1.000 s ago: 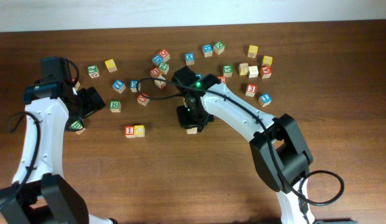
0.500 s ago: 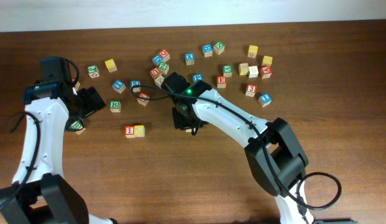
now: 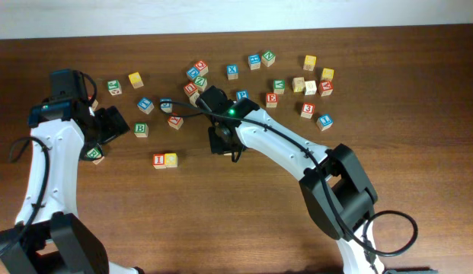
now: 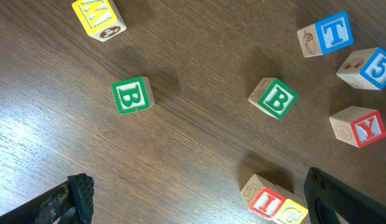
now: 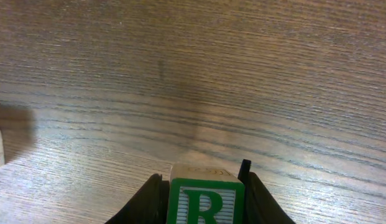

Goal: Spell out ICRA
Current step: 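Lower the R block onto the table and open the right gripper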

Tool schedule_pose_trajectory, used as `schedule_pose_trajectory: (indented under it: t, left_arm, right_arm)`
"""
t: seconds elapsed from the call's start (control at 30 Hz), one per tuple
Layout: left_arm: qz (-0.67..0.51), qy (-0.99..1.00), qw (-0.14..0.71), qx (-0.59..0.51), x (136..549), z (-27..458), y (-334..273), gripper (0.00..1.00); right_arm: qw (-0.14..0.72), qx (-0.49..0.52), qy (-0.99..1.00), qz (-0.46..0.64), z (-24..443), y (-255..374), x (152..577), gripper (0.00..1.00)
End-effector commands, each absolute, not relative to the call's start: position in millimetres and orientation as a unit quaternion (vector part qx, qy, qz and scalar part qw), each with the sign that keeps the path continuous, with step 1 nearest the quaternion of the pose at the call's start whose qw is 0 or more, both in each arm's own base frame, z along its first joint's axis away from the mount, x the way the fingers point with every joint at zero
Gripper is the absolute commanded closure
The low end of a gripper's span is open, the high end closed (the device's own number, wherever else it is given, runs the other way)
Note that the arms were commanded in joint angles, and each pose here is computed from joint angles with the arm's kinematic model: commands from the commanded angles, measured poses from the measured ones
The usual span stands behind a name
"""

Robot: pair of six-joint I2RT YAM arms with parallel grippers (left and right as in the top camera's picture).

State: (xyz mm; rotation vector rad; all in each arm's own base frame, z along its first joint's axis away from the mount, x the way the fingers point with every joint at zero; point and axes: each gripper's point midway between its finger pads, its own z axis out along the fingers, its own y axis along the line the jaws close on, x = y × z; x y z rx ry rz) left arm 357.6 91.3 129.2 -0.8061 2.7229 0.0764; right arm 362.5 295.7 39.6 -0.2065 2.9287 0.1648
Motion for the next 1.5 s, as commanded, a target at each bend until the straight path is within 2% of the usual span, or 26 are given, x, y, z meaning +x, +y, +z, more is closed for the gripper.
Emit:
schedule_pose_trajectory:
  t: [0.0, 0.4, 0.53, 0.67, 1.23, 1.4, 1.47]
  left_arm:
    - [0.023, 0.946, 0.152, -0.284, 358, 131, 91, 0.01]
    - [0.023, 0.946, 0.152, -0.284, 358, 131, 91, 0.01]
    - [0.023, 0.946, 0.152, -0.284, 358, 131, 91, 0.01]
    - [0.023, 0.946, 0.152, -0.284, 358, 131, 91, 0.01]
    - [0.023, 0.946, 0.152, -0.284, 358, 131, 91, 0.01]
    - [0.023, 0.946, 0.152, -0.284, 358, 131, 91, 0.01]
    - [0.023, 0.946, 0.152, -0.284, 358, 131, 91, 0.01]
  right_arm:
    - [0.088, -0.067, 0.993, 0.041, 24, 294, 358, 0.73]
    - [0.083, -0.068, 0.994, 0.037, 14, 294, 357, 0.60]
    - [0.078, -0.068, 0.994, 0.036, 10, 294, 356, 0.62]
    - [0.068, -0.069, 0.994, 0.049, 10, 298, 353, 0.75]
    - [0.055, -0.071, 0.994, 0.068, 11, 304, 347, 0.73]
    - [0.077, -0.071, 0.992, 0.075, 13, 309, 358, 0.50]
    - [0.098, -0.067, 0.991, 0.058, 13, 304, 367, 0.25]
